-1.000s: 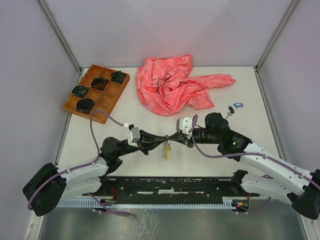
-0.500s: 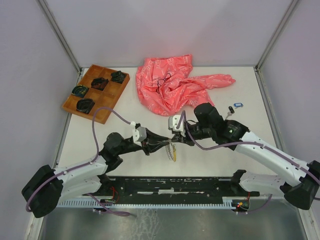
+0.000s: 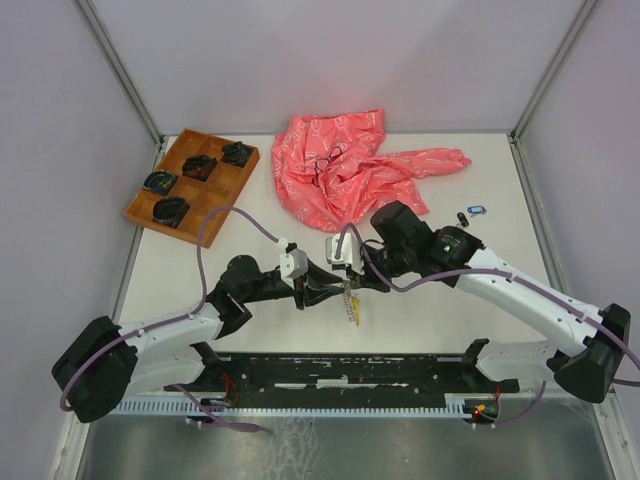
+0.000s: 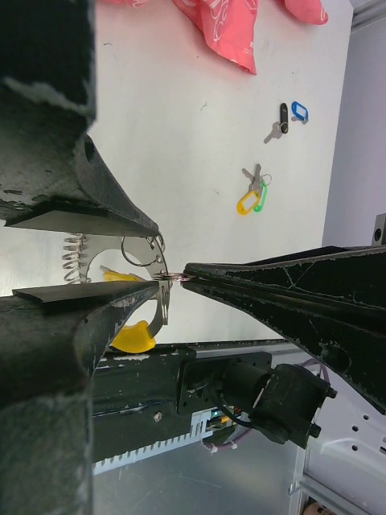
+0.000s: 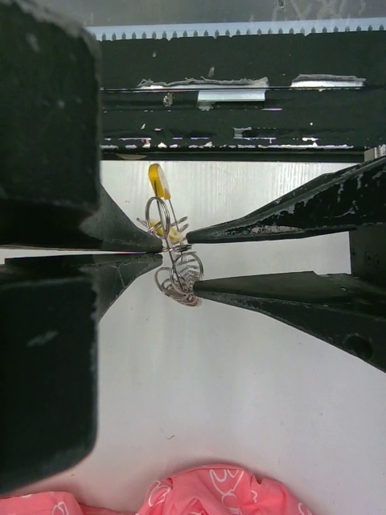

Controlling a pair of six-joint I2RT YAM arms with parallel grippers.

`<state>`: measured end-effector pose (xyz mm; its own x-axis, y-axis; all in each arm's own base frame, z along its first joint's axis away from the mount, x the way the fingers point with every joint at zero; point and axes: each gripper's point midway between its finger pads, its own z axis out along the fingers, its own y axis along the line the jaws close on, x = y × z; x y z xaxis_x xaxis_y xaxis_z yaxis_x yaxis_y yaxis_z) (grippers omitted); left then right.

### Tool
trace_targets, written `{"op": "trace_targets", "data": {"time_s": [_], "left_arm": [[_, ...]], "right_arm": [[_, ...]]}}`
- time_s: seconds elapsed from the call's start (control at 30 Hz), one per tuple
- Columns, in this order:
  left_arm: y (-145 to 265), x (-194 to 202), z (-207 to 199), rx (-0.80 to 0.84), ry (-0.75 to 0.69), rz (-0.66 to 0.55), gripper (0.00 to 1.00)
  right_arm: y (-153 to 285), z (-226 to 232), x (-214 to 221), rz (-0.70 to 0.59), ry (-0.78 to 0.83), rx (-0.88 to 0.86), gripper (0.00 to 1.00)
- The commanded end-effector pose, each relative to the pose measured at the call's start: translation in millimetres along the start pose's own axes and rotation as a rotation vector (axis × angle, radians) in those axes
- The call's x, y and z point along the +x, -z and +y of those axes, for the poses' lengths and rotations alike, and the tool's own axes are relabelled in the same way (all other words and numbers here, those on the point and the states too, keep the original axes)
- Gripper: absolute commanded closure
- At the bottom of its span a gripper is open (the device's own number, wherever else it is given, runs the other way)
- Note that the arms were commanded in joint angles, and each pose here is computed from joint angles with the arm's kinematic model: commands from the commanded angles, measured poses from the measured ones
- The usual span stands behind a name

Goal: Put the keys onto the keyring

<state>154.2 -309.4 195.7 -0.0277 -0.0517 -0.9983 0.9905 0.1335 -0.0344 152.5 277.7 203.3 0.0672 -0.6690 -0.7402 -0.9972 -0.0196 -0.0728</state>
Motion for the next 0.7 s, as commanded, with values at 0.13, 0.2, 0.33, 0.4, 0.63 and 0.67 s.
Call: {"op": "trace_targets", "data": {"time_s": [0.13,0.2,0.33,0.4,0.63,0.67], "left_arm": [[-11.9,-21.1,-0.7,0.053,-0.067,-0.037,0.66],[-13.0,-20.8,-1.4,0.061,-0.064,-0.034,0.67],[-13.2,-19.2,-2.2,0.064,-0.061,-0.031,0.71],[-13.6,-19.0,-2.1,0.063,-0.063,-0.030,0.75],[-13.9,-13.1,0.8,0.053,-0.058,-0.005,0.76],[-13.8,-12.4,1.1,0.051,-0.058,-0.003,0.76]], "right_arm": [[4.9,-8.3,-17.8,0.019,0.046,0.011,0.99],[3.1,-9.4,-17.5,0.031,0.046,0.012,0.99],[3.0,-12.2,-18.3,0.049,0.046,0.021,0.99],[2.8,-13.3,-18.5,0.055,0.048,0.025,0.99],[3.7,-13.2,-21.9,0.056,0.052,0.027,0.99],[3.6,-13.0,-22.2,0.057,0.052,0.027,0.99]]}}
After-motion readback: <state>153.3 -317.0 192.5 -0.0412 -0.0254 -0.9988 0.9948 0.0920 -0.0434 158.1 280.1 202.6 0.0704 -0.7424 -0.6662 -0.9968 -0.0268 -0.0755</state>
